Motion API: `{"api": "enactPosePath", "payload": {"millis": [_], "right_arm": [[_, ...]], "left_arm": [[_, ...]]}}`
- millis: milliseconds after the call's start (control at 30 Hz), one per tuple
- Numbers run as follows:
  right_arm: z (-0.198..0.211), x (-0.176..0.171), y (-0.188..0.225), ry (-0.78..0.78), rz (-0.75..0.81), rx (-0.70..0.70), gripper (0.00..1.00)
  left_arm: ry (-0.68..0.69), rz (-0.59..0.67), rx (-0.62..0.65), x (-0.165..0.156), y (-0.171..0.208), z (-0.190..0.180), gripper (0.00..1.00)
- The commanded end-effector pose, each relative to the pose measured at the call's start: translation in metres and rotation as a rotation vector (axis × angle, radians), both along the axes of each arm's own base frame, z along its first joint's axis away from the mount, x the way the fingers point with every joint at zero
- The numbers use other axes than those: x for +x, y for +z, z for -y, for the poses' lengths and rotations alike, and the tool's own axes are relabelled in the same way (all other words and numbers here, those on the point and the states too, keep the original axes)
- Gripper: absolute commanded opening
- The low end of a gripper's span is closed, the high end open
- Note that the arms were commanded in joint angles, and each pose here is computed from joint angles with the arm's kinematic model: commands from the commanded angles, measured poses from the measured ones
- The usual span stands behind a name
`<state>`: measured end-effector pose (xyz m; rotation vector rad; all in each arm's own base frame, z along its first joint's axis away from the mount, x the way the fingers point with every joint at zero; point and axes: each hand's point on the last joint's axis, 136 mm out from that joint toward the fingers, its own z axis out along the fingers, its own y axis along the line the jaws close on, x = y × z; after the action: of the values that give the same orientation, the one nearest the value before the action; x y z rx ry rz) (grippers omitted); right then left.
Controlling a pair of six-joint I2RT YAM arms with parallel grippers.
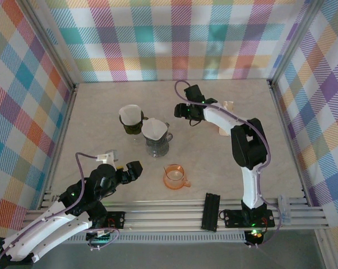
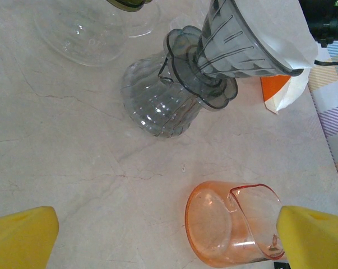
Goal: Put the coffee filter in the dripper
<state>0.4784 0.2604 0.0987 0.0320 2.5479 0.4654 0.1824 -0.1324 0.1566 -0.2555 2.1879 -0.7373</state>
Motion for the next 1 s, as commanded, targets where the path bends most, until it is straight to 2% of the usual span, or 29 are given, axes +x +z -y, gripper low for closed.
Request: {"api": "enactPosePath", "payload": {"millis": [0,333,533,767,967], "right_arm": [[0.002,0.005,-0.001,-0.033,-0.027,0.011,0.59],[0.004,0.000,-0.010,-0.040,-0.055,0.027,0.19],[0.031,-0.008,0.004,-0.093,-0.017,-0.009,0.02],[0.076,-0.037,0.023,-0.141,0.019,-0.041,0.00],[0.105,-0.081,0.044,-0.160,0.052,-0.076,0.00]], "left_arm": [[0.011,0.015,0.027,0.003,-0.002,-0.004,1.00],[0.015,0.003,0.046,0.003,-0.006,-0.006,1.00],[-0.001,0.007,0.034,0.001,-0.003,-0.004,1.00],[-0.007,0.017,0.025,0.001,0.004,-0.003,1.00],[0.000,0.012,0.026,0.000,0.004,-0.005,1.00]]}}
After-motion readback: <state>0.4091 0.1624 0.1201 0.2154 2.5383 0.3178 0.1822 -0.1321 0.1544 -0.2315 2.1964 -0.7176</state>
